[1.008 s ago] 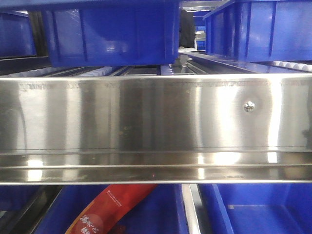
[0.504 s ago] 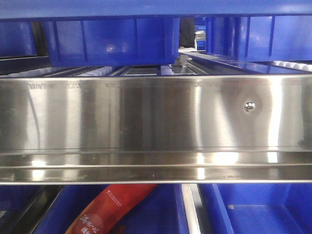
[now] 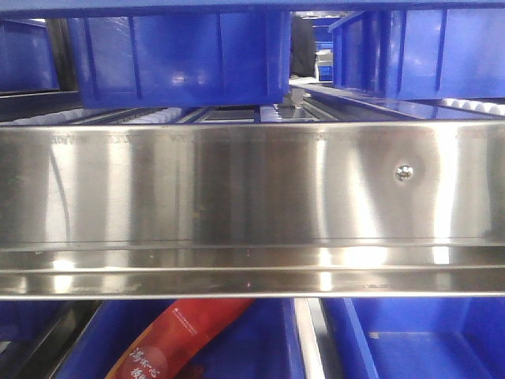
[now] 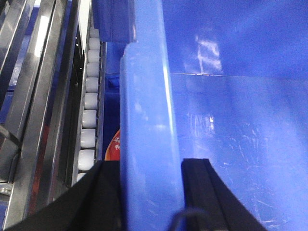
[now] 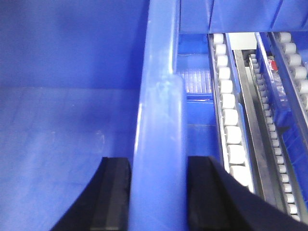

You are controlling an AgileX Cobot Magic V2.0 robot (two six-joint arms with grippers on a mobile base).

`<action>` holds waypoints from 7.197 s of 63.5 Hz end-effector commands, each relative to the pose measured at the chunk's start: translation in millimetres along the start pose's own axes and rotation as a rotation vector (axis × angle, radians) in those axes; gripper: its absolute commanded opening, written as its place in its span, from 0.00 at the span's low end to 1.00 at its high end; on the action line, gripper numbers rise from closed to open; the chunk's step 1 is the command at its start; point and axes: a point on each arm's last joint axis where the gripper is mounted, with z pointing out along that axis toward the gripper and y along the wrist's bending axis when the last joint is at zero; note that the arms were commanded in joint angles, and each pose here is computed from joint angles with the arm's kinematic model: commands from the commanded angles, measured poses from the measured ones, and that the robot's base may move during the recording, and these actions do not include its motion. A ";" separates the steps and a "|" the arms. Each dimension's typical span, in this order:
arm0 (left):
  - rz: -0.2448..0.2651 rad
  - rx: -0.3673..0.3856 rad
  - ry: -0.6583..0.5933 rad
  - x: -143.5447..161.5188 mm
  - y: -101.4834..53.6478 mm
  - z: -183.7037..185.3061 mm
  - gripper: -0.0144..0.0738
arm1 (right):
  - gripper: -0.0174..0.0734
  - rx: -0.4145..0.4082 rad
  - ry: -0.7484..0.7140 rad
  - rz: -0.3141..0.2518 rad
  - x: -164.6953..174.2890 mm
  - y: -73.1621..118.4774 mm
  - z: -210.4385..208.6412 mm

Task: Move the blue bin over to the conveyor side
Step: 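Lift the blue bin with both grippers and pull it off the shelf, then back the base away from the shelf holding the bin in both grippers, then drive the base across the floor toward the red conveyor, bin held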

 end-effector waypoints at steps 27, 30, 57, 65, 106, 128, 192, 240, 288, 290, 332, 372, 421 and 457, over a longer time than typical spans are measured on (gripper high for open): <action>0.013 0.000 -0.116 -6.7 1.0 -13.9 0.14 | 0.10 0.036 -0.156 -0.029 -11.3 -4.2 -12.8; 0.013 0.000 -0.116 -6.7 1.0 -13.9 0.14 | 0.10 0.036 -0.156 -0.029 -11.3 -4.2 -12.8; 0.013 0.000 -0.116 -6.7 1.0 -13.9 0.14 | 0.10 0.035 -0.158 -0.029 -11.5 -4.2 -12.8; 0.013 0.000 -0.116 -6.7 1.0 -13.9 0.14 | 0.10 0.035 -0.160 -0.029 -11.7 -4.2 -12.8; 0.013 0.001 -0.118 -6.9 0.9 -13.9 0.14 | 0.10 0.035 -0.160 -0.029 -11.7 -4.2 -12.8; 0.013 0.001 -0.118 -6.9 0.9 -13.9 0.14 | 0.10 0.035 -0.160 -0.029 -11.7 -4.2 -12.8; 0.013 0.001 -0.118 -6.9 0.9 -13.9 0.14 | 0.10 0.035 -0.160 -0.029 -11.7 -4.2 -12.8; 0.013 0.001 -0.118 -6.9 0.9 -13.9 0.14 | 0.10 0.035 -0.160 -0.029 -11.7 -4.2 -12.8; 0.013 0.001 -0.118 -6.9 0.9 -13.9 0.14 | 0.10 0.035 -0.160 -0.029 -11.7 -4.2 -12.8; 0.013 0.001 -0.118 -6.9 0.9 -13.9 0.14 | 0.10 0.035 -0.160 -0.029 -11.7 -4.2 -12.8; 0.013 0.001 -0.118 -6.9 0.9 -13.9 0.14 | 0.10 0.035 -0.160 -0.029 -11.7 -4.2 -12.8; 0.013 0.001 -0.118 -6.9 0.9 -13.9 0.14 | 0.10 0.035 -0.162 -0.029 -11.9 -4.2 -12.8; 0.016 -0.008 -0.125 -7.5 1.8 -14.0 0.14 | 0.10 0.035 -0.162 -0.029 -11.9 -4.2 -12.8; 0.019 -0.011 -0.147 -9.5 2.0 -14.3 0.14 | 0.10 0.034 -0.167 -0.029 -12.3 -4.1 -12.9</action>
